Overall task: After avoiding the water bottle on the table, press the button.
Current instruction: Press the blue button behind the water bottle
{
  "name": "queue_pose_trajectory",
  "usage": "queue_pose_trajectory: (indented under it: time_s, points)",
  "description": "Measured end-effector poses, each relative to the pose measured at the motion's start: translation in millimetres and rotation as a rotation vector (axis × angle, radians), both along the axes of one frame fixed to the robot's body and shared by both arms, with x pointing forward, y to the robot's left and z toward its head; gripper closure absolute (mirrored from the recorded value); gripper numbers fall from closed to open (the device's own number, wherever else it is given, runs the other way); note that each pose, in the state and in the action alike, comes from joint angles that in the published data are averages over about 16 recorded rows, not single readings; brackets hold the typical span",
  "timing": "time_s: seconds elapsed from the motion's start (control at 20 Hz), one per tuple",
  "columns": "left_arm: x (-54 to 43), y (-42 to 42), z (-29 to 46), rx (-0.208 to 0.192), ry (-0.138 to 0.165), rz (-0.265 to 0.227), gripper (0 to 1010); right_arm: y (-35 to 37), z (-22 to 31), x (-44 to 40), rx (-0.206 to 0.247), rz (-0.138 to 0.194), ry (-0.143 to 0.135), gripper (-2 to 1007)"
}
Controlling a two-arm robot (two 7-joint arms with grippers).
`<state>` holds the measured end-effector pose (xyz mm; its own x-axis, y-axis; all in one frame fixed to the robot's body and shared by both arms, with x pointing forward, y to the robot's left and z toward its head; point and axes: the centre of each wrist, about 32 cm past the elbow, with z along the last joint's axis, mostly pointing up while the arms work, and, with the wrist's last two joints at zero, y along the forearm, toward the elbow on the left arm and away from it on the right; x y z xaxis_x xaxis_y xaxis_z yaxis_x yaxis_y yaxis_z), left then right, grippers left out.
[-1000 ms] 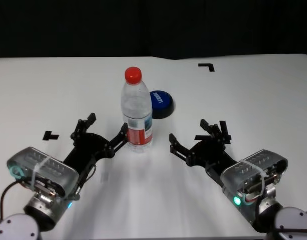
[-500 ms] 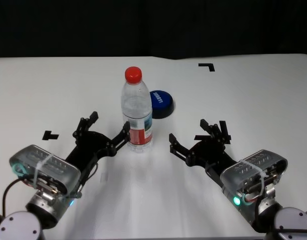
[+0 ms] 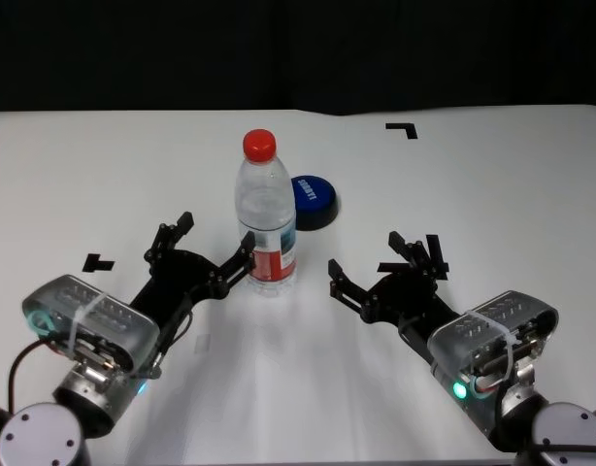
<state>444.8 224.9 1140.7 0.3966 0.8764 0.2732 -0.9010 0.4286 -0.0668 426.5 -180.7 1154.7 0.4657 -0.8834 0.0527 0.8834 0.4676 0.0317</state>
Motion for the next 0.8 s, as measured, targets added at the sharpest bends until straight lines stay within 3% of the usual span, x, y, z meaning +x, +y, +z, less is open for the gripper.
queue_pose_trajectory:
  time_s: [0.8]
  points:
    - [7.3, -2.4, -0.8, -0.003, -0.002, -0.006, 7, 0.0, 0.0, 0.0, 0.000, 0.000, 0.000, 2]
